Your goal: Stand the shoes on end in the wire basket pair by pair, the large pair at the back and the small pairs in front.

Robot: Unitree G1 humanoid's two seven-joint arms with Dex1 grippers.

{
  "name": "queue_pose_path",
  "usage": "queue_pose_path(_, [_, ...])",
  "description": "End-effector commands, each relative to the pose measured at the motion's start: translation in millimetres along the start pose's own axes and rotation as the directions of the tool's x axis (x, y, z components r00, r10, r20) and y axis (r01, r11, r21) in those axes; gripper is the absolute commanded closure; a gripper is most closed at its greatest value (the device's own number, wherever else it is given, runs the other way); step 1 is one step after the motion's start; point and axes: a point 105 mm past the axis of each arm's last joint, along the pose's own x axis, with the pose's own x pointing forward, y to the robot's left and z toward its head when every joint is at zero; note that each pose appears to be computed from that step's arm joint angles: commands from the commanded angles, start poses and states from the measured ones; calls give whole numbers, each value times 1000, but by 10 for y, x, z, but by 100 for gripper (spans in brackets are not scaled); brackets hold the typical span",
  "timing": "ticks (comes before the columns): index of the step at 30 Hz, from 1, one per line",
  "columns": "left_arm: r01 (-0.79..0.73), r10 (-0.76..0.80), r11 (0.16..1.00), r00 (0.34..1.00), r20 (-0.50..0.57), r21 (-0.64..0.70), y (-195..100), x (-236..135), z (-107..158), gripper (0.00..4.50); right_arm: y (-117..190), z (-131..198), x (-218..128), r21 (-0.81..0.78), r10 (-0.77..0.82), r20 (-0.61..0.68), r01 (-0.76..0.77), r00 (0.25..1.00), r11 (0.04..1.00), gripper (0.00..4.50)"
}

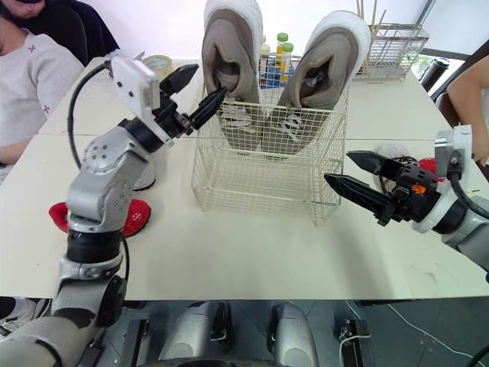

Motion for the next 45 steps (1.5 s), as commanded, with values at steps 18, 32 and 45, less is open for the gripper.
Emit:
queue_pose_path(18, [-212, 155, 851, 976, -155, -480, -282, -1056, -121, 3, -922, 379, -975, 80, -381, 122, 374, 917, 924, 0])
queue_pose_path(32, [-43, -52, 893, 979, -198, -448, -1256, -1236, -194, 3, -1217, -555, -1114, 8, -711, 29, 711, 702, 703, 0])
queue_pose_path(45, [-82, -42, 872, 970, -241, -483, -1509, -1240, -442, 3, -1159, -891, -822, -89, -790, 5, 787, 613, 610, 0])
